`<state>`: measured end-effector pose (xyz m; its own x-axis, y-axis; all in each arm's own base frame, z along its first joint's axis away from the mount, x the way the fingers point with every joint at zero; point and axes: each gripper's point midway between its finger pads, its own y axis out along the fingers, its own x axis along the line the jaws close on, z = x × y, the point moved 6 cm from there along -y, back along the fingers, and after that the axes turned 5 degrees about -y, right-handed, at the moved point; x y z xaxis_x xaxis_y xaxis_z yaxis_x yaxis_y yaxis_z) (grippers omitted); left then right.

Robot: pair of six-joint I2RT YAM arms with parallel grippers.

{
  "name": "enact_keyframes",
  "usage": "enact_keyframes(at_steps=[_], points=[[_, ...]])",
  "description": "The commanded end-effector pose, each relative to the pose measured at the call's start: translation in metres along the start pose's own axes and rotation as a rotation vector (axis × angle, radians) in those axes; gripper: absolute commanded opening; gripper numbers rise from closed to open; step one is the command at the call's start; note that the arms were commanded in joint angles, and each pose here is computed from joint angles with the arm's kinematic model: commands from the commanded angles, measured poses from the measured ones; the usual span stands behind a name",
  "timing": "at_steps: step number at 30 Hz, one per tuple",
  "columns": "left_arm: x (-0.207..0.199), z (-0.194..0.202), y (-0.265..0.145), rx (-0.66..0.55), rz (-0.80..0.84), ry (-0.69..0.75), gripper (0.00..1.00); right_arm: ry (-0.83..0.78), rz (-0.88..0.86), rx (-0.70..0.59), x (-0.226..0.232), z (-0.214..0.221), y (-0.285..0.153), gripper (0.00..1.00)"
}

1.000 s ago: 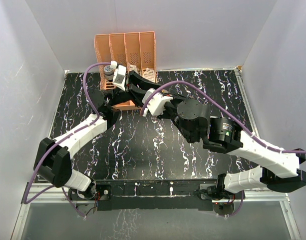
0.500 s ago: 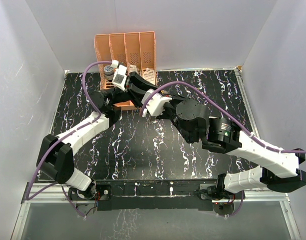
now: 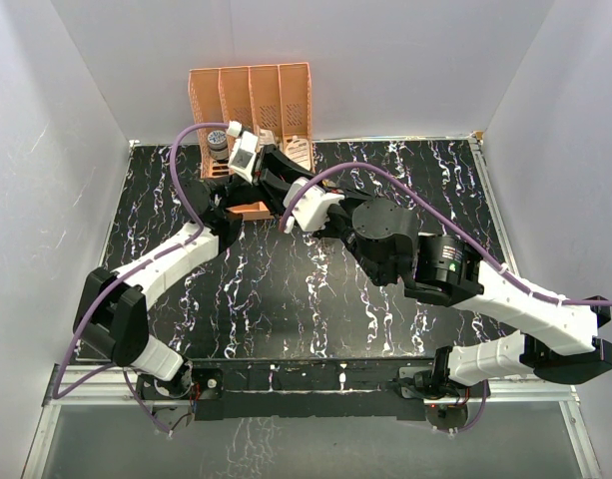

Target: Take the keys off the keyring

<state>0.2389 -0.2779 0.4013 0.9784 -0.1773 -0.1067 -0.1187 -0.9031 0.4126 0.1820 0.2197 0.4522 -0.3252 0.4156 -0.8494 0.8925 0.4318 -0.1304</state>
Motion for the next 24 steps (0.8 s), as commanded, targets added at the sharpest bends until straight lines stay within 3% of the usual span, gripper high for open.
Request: enact_keyframes(at_steps=[1,10,21,24], points=[[-0.0136,-0.0189,0.0029,-0.029,0.013,0.099,0.32,0.096,0.071,-0.041,-0.0200,-0.0061,-0.0086,0.00],[-0.0090,-0.0208,0.0063,-0.060,0.022,0.077,0.27,0.100,0.068,-0.036,-0.0194,-0.0044,-0.0096,0.00],[-0.0052,-0.0172,0.0052,-0.058,0.004,0.065,0.16,0.103,0.077,-0.044,-0.0210,-0.0038,-0.0107,0.00],[-0.0048,-0.0164,0.0045,-0.058,-0.006,0.066,0.09,0.105,0.086,-0.044,-0.0224,-0.0031,-0.0116,0.00]])
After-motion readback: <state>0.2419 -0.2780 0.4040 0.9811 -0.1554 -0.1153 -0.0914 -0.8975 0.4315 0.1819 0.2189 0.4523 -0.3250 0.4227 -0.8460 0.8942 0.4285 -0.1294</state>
